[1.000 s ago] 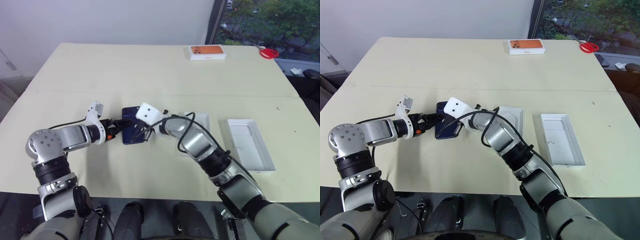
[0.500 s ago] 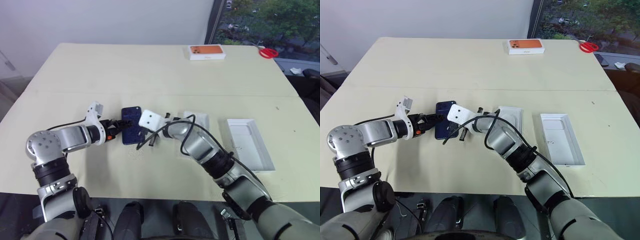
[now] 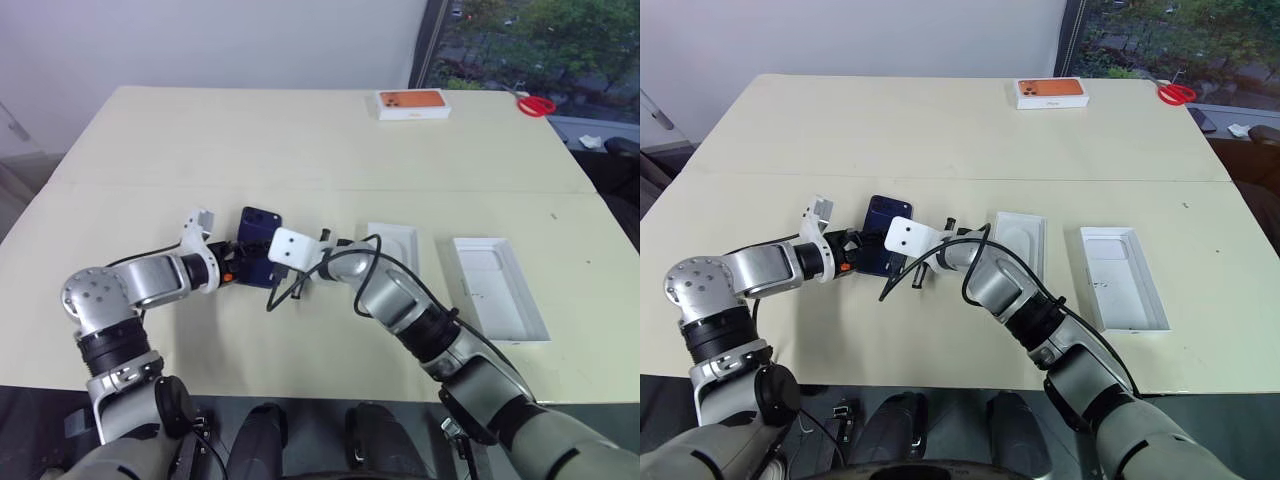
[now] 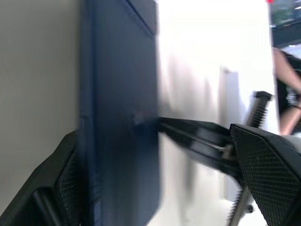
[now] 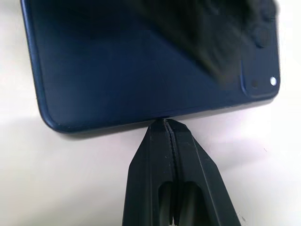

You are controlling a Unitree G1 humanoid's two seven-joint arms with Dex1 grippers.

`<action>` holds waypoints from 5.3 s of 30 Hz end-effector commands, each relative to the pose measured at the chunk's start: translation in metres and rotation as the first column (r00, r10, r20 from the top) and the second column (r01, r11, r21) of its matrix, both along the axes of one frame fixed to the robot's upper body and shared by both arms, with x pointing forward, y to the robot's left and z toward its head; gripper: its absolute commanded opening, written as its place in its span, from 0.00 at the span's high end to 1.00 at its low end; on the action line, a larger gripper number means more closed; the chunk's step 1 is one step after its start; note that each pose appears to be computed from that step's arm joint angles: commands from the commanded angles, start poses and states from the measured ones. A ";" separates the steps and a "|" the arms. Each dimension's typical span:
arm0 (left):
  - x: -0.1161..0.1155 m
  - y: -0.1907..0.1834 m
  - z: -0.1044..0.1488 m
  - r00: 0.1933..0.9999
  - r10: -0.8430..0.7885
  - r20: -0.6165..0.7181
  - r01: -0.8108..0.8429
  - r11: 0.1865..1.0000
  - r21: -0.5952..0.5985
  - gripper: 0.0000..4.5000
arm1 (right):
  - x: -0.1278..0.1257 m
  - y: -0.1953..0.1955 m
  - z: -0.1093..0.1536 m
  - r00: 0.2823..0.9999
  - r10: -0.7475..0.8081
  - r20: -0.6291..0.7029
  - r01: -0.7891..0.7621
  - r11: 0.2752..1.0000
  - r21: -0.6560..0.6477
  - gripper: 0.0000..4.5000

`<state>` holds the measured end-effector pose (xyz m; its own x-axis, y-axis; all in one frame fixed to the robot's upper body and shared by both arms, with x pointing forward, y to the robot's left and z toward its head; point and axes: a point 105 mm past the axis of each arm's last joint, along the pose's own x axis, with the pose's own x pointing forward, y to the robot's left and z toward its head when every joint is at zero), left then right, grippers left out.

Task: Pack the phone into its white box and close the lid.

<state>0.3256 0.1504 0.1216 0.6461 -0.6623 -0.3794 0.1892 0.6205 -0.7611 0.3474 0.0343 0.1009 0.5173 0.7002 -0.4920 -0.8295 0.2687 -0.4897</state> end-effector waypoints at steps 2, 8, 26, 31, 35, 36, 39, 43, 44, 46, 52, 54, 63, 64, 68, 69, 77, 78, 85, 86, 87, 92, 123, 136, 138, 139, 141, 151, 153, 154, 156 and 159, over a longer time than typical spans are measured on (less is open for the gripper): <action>-0.001 -0.001 0.003 1.000 -0.008 0.007 0.008 1.000 -0.008 0.00 | -0.006 0.007 0.003 0.999 0.040 0.011 -0.040 0.999 0.015 0.99; 0.006 0.016 0.008 0.998 0.060 0.002 -0.060 0.998 -0.005 0.00 | -0.004 0.004 0.003 1.000 0.029 0.012 -0.029 0.999 0.014 0.99; 0.007 0.017 0.012 0.998 0.067 0.009 -0.067 0.997 -0.040 0.85 | -0.003 -0.004 0.004 1.000 0.007 0.026 -0.008 1.000 0.005 1.00; 0.007 0.019 0.015 0.997 0.081 0.016 -0.079 0.994 -0.069 0.85 | -0.002 -0.017 0.016 0.999 -0.028 0.044 0.027 0.999 0.022 1.00; 0.007 0.018 0.016 0.997 0.081 0.020 -0.079 0.993 -0.083 0.91 | -0.003 -0.030 0.032 0.997 -0.054 0.054 0.051 0.998 0.048 1.00; 0.006 0.017 0.017 0.997 0.079 0.024 -0.076 0.993 -0.090 0.98 | -0.005 -0.036 0.039 0.997 -0.061 0.056 0.058 0.996 0.062 1.00; 0.006 0.015 0.022 0.997 0.069 0.043 -0.064 0.992 -0.110 0.99 | -0.011 -0.053 0.059 0.996 -0.080 0.043 0.075 0.991 0.112 1.00; 0.006 0.007 0.030 0.996 0.041 0.077 -0.031 0.990 -0.135 0.99 | -0.020 -0.079 0.083 0.993 -0.112 0.024 0.106 0.980 0.171 1.00; 0.006 0.004 0.033 0.996 0.034 0.088 -0.021 0.989 -0.144 0.99 | -0.022 -0.086 0.087 0.992 -0.124 0.023 0.118 0.977 0.176 1.00; 0.007 -0.004 0.039 0.993 0.016 0.113 0.004 0.985 -0.173 0.99 | -0.024 -0.100 0.093 0.989 -0.149 0.022 0.143 0.973 0.179 1.00; -0.001 -0.058 0.054 0.978 -0.090 0.188 0.130 0.969 -0.211 0.99 | -0.033 -0.153 0.101 0.970 -0.243 0.019 0.238 0.960 0.150 1.00; -0.006 -0.078 0.052 0.974 -0.119 0.190 0.159 0.965 -0.209 0.99 | -0.037 -0.171 0.098 0.963 -0.271 0.010 0.267 0.954 0.133 1.00; -0.025 -0.163 0.036 0.961 -0.235 0.146 0.261 0.945 -0.197 0.99 | -0.047 -0.247 0.083 0.892 -0.452 0.013 0.452 0.892 0.025 1.00; -0.026 -0.169 0.037 0.958 -0.247 0.147 0.274 0.941 -0.198 0.99 | -0.047 -0.252 0.082 0.887 -0.462 0.015 0.462 0.887 0.018 1.00; -0.020 -0.174 0.037 0.962 -0.241 0.128 0.264 0.942 -0.209 0.99 | -0.048 -0.260 0.083 0.878 -0.479 0.021 0.478 0.878 0.010 1.00; -0.018 -0.175 0.035 0.964 -0.238 0.114 0.257 0.945 -0.202 0.99 | -0.048 -0.261 0.083 0.877 -0.480 0.022 0.480 0.877 0.010 1.00; -0.018 -0.196 0.027 0.963 -0.263 0.064 0.270 0.945 -0.183 0.99 | -0.048 -0.263 0.084 0.875 -0.484 0.025 0.484 0.875 0.009 1.00; -0.018 -0.198 0.027 0.961 -0.270 0.059 0.276 0.943 -0.185 0.99 | -0.048 -0.263 0.084 0.874 -0.484 0.025 0.484 0.875 0.008 1.00; -0.024 -0.206 0.025 0.949 -0.312 0.046 0.315 0.930 -0.189 0.99 | -0.048 -0.264 0.083 0.874 -0.485 0.025 0.485 0.874 0.003 1.00; -0.025 -0.207 0.025 0.946 -0.320 0.045 0.322 0.927 -0.190 0.99 | -0.048 -0.264 0.083 0.874 -0.486 0.026 0.486 0.874 0.003 1.00; -0.025 -0.208 0.025 0.945 -0.324 0.045 0.327 0.926 -0.190 0.99 | -0.048 -0.264 0.083 0.874 -0.486 0.026 0.486 0.874 0.002 1.00; -0.030 -0.209 0.025 0.930 -0.364 0.051 0.367 0.912 -0.184 0.51 | -0.049 -0.263 0.082 0.874 -0.485 0.025 0.485 0.874 0.004 1.00; -0.007 -0.082 0.051 0.785 -0.466 0.409 0.280 0.854 0.438 0.14 | -0.045 -0.251 0.072 0.898 -0.440 0.024 0.440 0.897 -0.032 1.00; -0.017 -0.129 -0.007 0.465 -0.823 0.325 0.381 0.518 0.766 0.99 | -0.053 -0.234 0.036 0.937 -0.349 -0.025 0.340 0.925 -0.172 1.00; -0.017 -0.134 -0.009 0.439 -0.839 0.322 0.389 0.501 0.773 0.99 | -0.053 -0.233 0.034 0.938 -0.346 -0.024 0.336 0.924 -0.182 1.00; -0.018 -0.139 -0.011 0.414 -0.855 0.313 0.401 0.479 0.781 0.99 | -0.054 -0.232 0.031 0.940 -0.340 -0.022 0.329 0.924 -0.194 1.00; -0.021 -0.149 -0.015 0.375 -0.878 0.298 0.425 0.449 0.786 0.99 | -0.055 -0.231 0.027 0.943 -0.332 -0.024 0.320 0.924 -0.208 1.00; -0.039 -0.172 -0.015 0.314 -0.895 0.318 0.546 0.444 0.711 0.99 | -0.060 -0.221 0.023 0.955 -0.294 -0.046 0.279 0.939 -0.202 1.00; -0.041 -0.175 -0.017 0.309 -0.899 0.311 0.551 0.436 0.711 0.99 | -0.061 -0.221 0.024 0.955 -0.293 -0.050 0.278 0.940 -0.200 1.00; -0.043 -0.176 -0.018 0.310 -0.899 0.309 0.555 0.436 0.709 0.99 | -0.062 -0.221 0.024 0.955 -0.291 -0.056 0.275 0.940 -0.200 1.00; -0.043 -0.177 -0.018 0.314 -0.898 0.308 0.557 0.438 0.706 0.99 | -0.064 -0.221 0.023 0.956 -0.287 -0.066 0.268 0.942 -0.203 1.00; -0.043 -0.177 -0.018 0.321 -0.895 0.311 0.554 0.444 0.704 0.99 | -0.066 -0.222 0.023 0.956 -0.284 -0.073 0.265 0.943 -0.203 1.00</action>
<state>0.2878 -0.0183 0.0934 0.1480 -0.8252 -0.5452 0.9843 0.1765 0.0001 0.2859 -0.1980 0.1138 0.6240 0.3811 -0.6822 -0.7714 0.4399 -0.4598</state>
